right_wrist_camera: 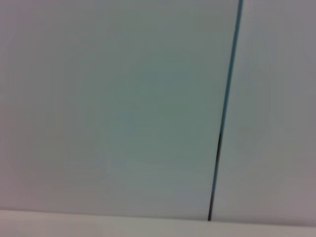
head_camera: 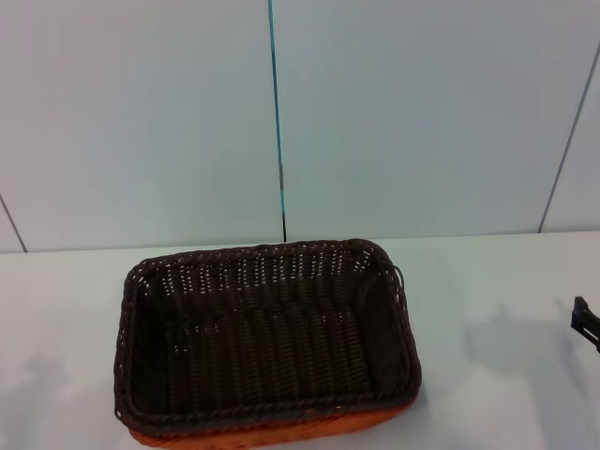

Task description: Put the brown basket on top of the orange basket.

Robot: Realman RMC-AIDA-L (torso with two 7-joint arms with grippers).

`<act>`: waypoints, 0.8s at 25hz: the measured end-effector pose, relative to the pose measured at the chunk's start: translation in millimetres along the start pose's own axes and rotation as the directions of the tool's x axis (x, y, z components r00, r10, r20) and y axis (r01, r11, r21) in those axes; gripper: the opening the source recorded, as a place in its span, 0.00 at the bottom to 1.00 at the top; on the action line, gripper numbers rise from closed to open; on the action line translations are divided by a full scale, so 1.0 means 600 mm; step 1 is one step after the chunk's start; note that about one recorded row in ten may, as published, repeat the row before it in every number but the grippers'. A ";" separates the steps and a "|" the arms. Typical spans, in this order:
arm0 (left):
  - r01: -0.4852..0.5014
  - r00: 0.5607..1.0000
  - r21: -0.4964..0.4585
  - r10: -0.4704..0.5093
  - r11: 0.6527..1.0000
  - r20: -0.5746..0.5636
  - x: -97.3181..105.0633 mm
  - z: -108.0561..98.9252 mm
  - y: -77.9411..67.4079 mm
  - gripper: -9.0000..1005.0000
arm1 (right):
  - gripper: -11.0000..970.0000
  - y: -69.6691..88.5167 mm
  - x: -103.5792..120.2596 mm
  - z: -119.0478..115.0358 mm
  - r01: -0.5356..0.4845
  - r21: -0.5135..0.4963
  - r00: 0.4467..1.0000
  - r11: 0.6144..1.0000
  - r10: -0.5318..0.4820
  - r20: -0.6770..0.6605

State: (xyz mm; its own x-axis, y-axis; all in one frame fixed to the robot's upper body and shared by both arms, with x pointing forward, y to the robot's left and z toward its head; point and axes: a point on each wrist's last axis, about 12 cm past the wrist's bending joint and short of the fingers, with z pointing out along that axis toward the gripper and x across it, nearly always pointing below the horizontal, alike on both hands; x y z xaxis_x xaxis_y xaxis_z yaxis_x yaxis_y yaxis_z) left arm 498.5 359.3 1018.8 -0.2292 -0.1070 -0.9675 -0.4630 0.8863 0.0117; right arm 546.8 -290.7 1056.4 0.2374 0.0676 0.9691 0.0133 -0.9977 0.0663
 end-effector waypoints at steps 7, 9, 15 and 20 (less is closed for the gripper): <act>0.127 0.990 0.107 -0.133 0.986 0.051 0.048 -0.036 0.000 0.92 | 0.96 -0.017 -0.012 -0.025 -0.029 0.010 0.996 1.000 0.030 -0.088; 0.209 0.973 0.173 -0.222 0.963 0.060 0.058 -0.048 0.000 0.92 | 0.96 -0.021 -0.009 -0.027 -0.057 0.022 0.992 0.998 0.059 -0.110; 0.299 0.940 0.311 -0.335 0.902 0.066 0.055 -0.061 -0.008 0.92 | 0.96 -0.028 -0.010 -0.024 -0.149 0.031 0.985 0.988 0.151 -0.085; 0.358 0.912 0.331 -0.404 0.873 0.079 0.051 -0.064 0.001 0.92 | 0.96 -0.039 -0.007 -0.039 -0.169 0.044 0.973 0.985 0.174 -0.152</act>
State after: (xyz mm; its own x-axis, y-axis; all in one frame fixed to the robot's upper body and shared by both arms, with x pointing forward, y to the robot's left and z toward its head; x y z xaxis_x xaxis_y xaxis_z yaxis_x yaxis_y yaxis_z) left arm 458.7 339.3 999.0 0.0455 -0.4197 -0.9065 -0.2027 0.8847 -0.4198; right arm 522.7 -267.5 1056.6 0.0855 -0.1074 0.9905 0.0153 -0.9939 -0.1091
